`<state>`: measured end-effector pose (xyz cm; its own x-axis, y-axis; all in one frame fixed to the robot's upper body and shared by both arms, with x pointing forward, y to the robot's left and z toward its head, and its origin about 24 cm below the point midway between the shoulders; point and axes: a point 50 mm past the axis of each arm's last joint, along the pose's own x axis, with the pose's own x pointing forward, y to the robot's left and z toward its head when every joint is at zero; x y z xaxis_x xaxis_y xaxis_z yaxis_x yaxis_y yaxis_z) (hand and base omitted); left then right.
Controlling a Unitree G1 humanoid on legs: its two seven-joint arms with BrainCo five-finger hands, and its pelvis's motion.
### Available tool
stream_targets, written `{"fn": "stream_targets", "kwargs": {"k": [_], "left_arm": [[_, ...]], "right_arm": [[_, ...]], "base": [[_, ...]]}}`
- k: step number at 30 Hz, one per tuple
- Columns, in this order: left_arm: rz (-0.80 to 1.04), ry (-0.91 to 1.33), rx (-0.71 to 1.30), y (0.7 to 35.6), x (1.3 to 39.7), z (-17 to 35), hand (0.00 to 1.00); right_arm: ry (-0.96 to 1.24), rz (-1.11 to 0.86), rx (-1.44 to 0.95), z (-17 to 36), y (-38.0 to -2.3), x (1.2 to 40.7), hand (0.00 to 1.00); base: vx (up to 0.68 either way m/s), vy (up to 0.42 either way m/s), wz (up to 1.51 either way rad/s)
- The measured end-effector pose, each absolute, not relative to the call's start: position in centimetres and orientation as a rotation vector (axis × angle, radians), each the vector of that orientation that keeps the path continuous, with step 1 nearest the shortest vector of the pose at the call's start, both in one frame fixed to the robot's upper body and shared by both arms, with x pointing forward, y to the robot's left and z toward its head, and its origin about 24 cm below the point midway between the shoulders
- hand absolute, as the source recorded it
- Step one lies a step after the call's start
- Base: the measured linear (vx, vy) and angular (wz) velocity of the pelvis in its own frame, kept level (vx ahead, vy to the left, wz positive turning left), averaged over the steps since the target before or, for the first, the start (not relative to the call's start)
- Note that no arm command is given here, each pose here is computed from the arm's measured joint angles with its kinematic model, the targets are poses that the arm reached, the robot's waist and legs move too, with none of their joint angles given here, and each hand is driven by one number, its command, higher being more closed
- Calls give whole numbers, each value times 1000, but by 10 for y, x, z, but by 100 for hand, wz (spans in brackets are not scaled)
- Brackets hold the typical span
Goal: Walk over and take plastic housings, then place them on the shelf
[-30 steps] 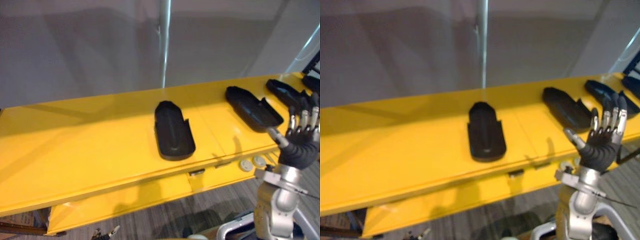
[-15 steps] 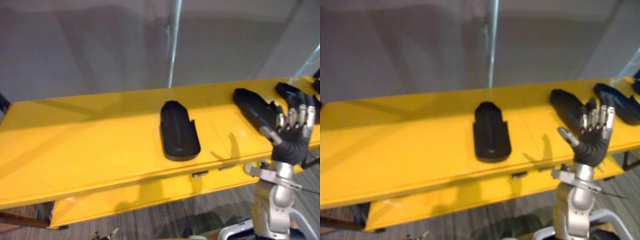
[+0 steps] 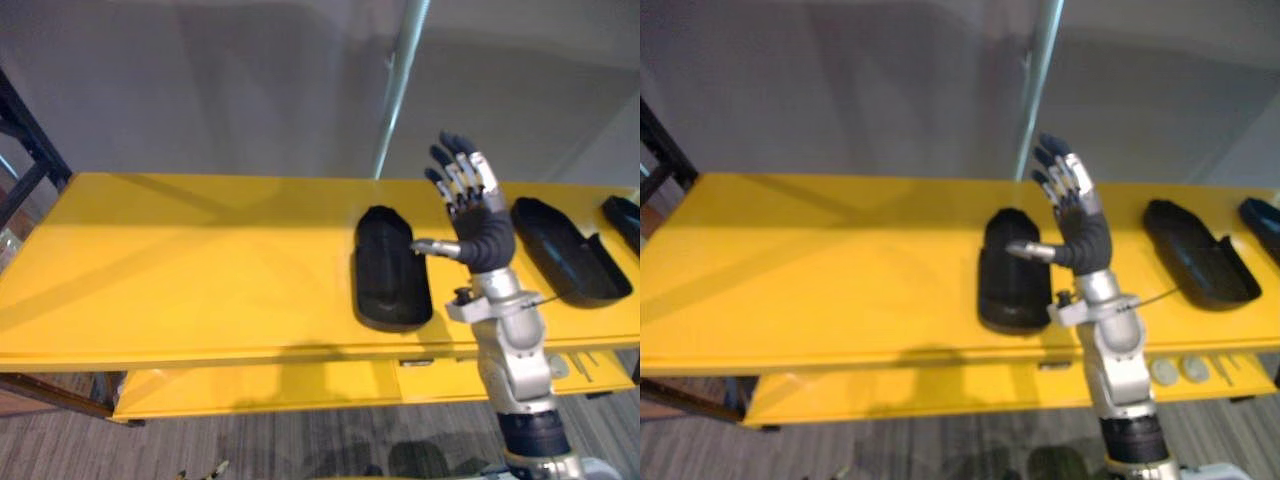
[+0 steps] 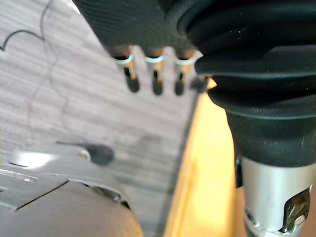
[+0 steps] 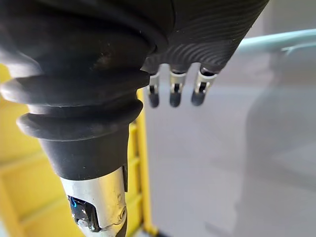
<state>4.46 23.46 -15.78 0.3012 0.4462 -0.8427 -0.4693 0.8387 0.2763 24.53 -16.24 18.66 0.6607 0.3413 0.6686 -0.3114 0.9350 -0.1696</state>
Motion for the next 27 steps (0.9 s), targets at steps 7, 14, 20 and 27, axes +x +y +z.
{"fn": "stream_targets", "kwargs": {"k": [7,14,20,27], "left_arm": [[592,1166,-6,231,32,-161,0],[524,1142,48,229,41,-161,0],[423,1086,109,226,68,-158,0],[374,1035,118,214,94,-155,0]], "right_arm": [[-691,420,-41,169,-167,217,100],[-428,684,221,121,-146,188,100],[-143,869,375,67,-100,175,100],[-38,893,337,46,-80,170,100]], "base": [[-38,-22,-18],[-2,-4,-16],[0,0,-2],[-3,-5,1]]}}
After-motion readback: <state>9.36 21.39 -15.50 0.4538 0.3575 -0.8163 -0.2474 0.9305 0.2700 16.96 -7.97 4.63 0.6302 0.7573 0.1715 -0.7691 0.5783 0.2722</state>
